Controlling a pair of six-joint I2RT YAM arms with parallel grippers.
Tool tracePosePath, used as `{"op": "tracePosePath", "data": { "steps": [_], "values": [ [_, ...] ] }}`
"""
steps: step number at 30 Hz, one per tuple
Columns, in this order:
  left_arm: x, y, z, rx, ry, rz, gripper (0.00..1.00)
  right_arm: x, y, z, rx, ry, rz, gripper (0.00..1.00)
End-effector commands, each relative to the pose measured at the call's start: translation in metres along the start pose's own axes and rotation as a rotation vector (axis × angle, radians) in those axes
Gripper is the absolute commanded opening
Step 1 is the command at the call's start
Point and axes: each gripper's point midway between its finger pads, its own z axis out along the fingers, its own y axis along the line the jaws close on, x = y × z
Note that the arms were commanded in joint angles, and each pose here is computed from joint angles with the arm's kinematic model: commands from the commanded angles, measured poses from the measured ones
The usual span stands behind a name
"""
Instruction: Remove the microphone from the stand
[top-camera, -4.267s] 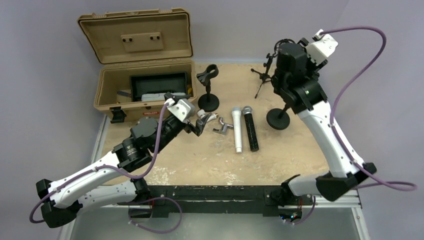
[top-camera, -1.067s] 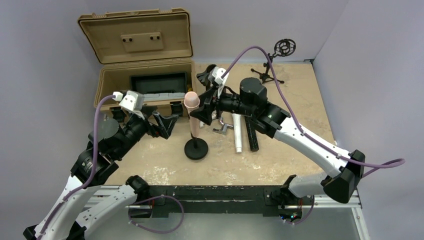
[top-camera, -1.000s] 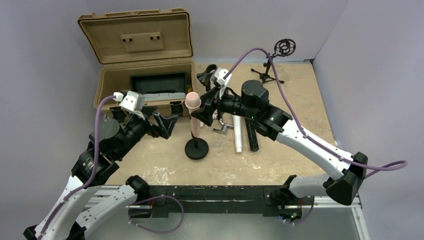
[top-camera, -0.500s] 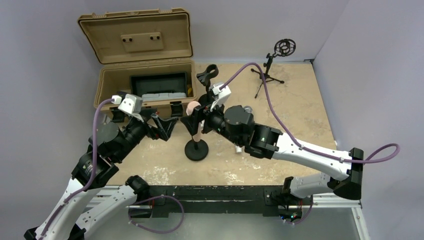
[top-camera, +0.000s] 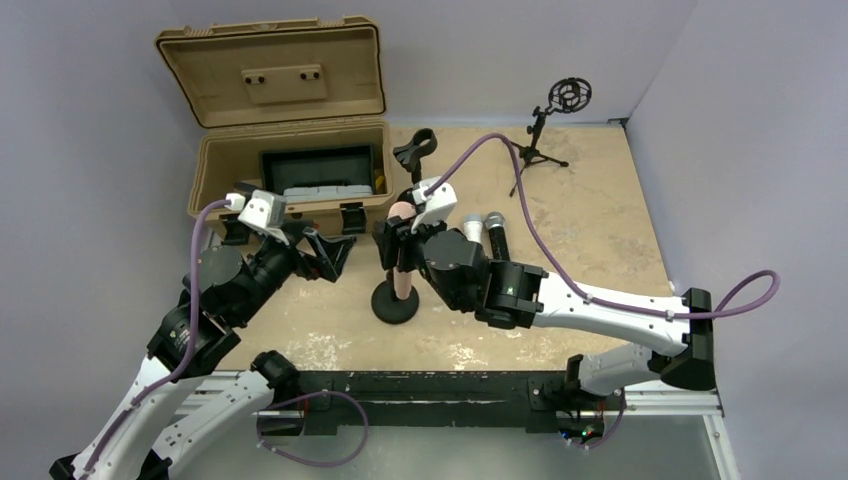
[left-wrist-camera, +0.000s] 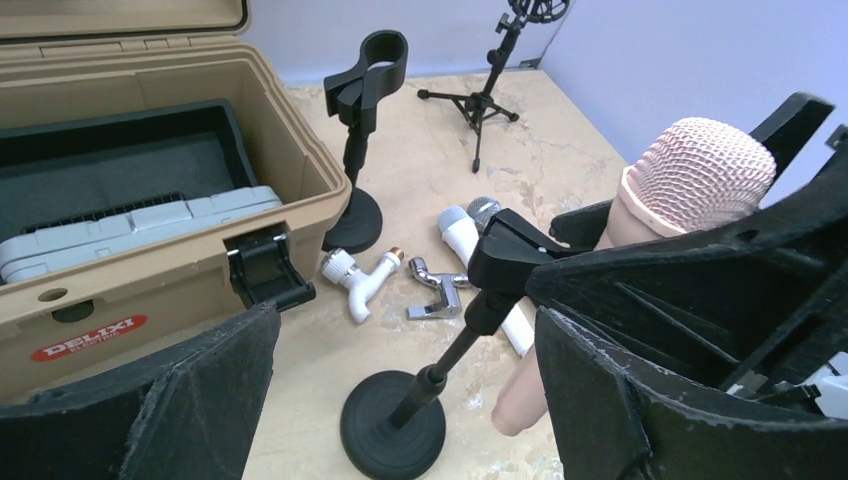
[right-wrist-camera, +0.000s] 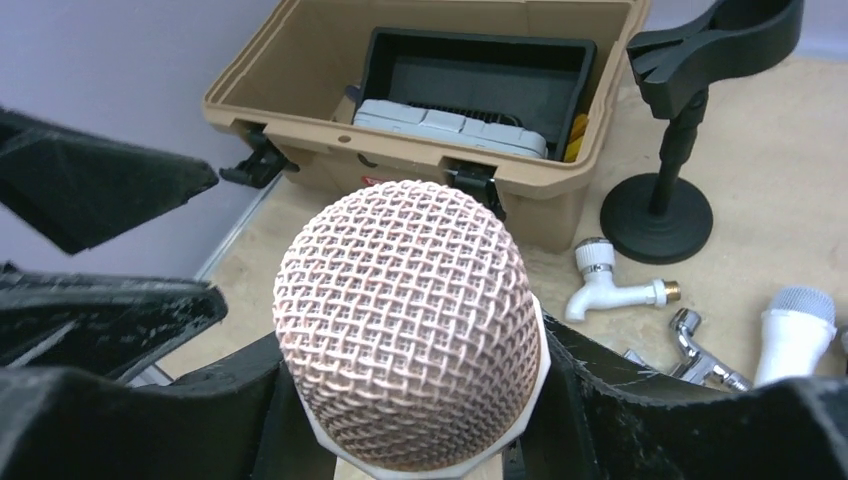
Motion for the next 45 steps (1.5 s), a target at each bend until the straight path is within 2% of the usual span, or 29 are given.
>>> {"op": "tracePosePath", "data": {
  "steps": [1,4,6,9,13,16,23,30,33,37,45],
  "values": [
    [0.006,-0.005,0.004,0.039,0.004,0.007,0.95,-0.023,0.017,-0.014,-0.196,-0.114,-0.16,0.42],
    [0.013,-0.024,0.008,0.159,0.011,0.043,0.95,-0.034,0.03,-0.025,-0.401,-0.189,-0.296,0.35],
    [0.014,-0.034,0.008,0.221,0.003,0.043,0.96,-0.054,0.018,-0.023,-0.502,-0.244,-0.35,0.28],
    [0.016,-0.059,0.006,0.38,-0.009,0.071,0.96,-0.067,0.012,-0.03,-0.682,-0.288,-0.457,0.28],
    [0.021,-0.081,0.003,0.523,-0.002,0.102,0.98,-0.039,0.019,-0.017,-0.8,-0.193,-0.601,0.24],
    [0.027,-0.085,0.007,0.572,-0.012,0.139,0.98,-0.015,0.019,-0.008,-0.874,-0.099,-0.644,0.24],
    [0.04,-0.078,0.02,0.563,0.059,0.248,0.98,-0.012,0.014,-0.013,-0.874,-0.096,-0.616,0.25],
    [0.023,-0.082,0.009,0.588,-0.014,0.296,0.98,-0.022,0.029,-0.046,-1.004,-0.16,-0.559,0.23],
    [0.022,-0.086,0.009,0.61,-0.039,0.275,0.96,-0.017,0.027,-0.046,-1.024,-0.156,-0.553,0.17],
    [0.014,-0.086,0.014,0.616,-0.175,0.266,0.98,-0.017,0.023,-0.047,-1.068,-0.162,-0.533,0.16],
    [0.04,-0.101,0.027,0.812,-0.163,0.353,1.0,-0.014,0.011,-0.045,-1.103,-0.142,-0.493,0.2]
  ]
}}
